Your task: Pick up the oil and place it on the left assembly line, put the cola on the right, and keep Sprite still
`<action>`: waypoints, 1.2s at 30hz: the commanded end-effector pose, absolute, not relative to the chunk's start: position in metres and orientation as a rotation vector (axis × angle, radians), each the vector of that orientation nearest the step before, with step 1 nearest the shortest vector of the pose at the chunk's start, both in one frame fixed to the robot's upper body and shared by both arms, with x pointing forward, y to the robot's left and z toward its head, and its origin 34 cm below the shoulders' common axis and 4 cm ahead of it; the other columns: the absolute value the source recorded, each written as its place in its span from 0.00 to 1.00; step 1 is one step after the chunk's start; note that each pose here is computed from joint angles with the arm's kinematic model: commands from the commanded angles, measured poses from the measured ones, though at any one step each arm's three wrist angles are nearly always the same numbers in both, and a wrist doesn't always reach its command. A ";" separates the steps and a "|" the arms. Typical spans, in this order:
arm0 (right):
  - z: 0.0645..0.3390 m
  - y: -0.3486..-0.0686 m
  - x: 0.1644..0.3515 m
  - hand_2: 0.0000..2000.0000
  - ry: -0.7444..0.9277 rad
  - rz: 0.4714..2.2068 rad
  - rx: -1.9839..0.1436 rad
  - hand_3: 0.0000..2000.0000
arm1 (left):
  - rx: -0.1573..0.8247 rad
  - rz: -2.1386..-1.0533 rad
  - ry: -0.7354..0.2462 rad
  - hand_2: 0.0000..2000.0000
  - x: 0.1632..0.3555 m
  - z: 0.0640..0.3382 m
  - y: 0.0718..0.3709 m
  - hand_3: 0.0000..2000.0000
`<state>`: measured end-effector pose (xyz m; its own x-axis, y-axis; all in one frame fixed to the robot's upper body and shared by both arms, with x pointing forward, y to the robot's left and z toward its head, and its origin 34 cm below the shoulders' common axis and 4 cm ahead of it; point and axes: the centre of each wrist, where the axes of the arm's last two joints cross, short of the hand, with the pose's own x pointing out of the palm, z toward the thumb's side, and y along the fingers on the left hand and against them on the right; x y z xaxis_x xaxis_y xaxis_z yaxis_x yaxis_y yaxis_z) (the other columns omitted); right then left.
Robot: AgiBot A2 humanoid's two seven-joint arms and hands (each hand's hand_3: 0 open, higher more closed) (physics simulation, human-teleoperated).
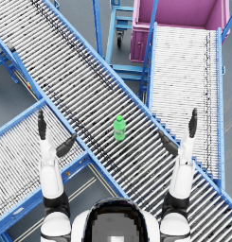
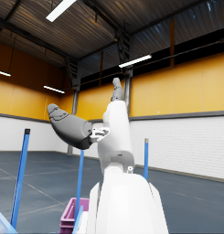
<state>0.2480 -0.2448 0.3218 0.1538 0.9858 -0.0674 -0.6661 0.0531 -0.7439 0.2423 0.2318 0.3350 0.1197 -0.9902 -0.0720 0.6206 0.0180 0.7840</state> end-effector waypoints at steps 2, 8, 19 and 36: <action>0.316 -0.242 0.250 0.00 -0.535 1.397 -0.711 0.00 | 0.751 -1.407 -0.592 0.00 0.244 0.329 0.230 0.00; 0.297 -0.230 0.254 0.00 -0.507 1.559 -0.592 0.00 | 0.603 -1.525 -0.560 0.00 0.251 0.307 0.221 0.00; 0.253 -0.210 0.257 0.00 -0.428 1.849 -0.305 0.00 | 0.264 -1.712 -0.458 0.00 0.256 0.257 0.207 0.00; 0.229 -0.201 0.255 0.00 -0.376 1.971 -0.135 0.00 | 0.075 -1.777 -0.388 0.00 0.255 0.229 0.201 0.00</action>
